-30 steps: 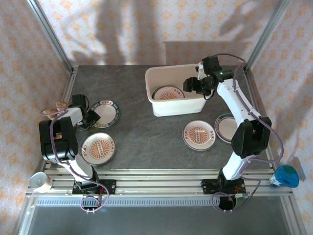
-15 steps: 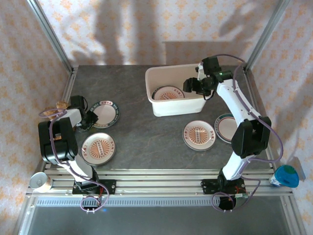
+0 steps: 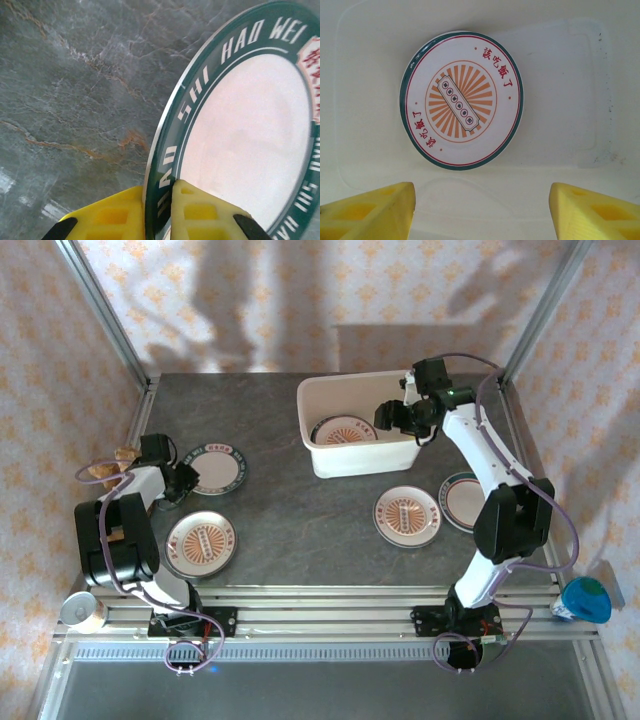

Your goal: Place the plates into the plastic bin on the countertop

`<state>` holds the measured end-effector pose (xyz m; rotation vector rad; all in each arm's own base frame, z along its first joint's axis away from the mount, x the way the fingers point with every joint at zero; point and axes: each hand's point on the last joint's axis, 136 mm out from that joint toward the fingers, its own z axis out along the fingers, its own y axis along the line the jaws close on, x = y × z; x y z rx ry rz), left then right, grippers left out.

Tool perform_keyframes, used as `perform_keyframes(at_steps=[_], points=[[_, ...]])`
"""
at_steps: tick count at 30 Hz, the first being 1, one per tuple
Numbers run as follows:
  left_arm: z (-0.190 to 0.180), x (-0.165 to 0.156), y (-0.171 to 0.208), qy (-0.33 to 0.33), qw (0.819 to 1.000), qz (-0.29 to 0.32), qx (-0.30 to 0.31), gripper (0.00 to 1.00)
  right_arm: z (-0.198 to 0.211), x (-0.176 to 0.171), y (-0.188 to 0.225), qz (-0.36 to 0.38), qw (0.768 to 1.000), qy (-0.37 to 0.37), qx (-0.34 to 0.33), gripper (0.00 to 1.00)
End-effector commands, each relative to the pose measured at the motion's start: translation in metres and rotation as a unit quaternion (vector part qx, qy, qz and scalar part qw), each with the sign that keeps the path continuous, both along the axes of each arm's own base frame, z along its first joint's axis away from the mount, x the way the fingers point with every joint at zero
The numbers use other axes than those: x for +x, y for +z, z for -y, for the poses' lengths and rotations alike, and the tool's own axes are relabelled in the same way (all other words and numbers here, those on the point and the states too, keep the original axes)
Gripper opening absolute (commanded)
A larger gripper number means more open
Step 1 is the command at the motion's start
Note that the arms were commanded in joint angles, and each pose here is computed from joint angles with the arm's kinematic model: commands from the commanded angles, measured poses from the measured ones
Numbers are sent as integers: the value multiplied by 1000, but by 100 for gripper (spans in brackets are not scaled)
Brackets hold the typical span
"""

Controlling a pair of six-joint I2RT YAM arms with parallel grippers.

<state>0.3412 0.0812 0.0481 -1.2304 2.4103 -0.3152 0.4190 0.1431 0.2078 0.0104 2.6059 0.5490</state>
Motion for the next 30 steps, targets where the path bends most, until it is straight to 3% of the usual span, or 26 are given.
perform_keyframes(at_steps=[1,9,30], points=[[2,-15,5,-4,1000,-15,7,7,3,-1,20,32,999,-8,-1,71],[8,-4,33,-8,1000,27,-8,0,1,-1,28,42,999,-7,9,71],[37,32,152,-51,980,189,-35,0,-12,-6,41,51,997,-8,63,70]])
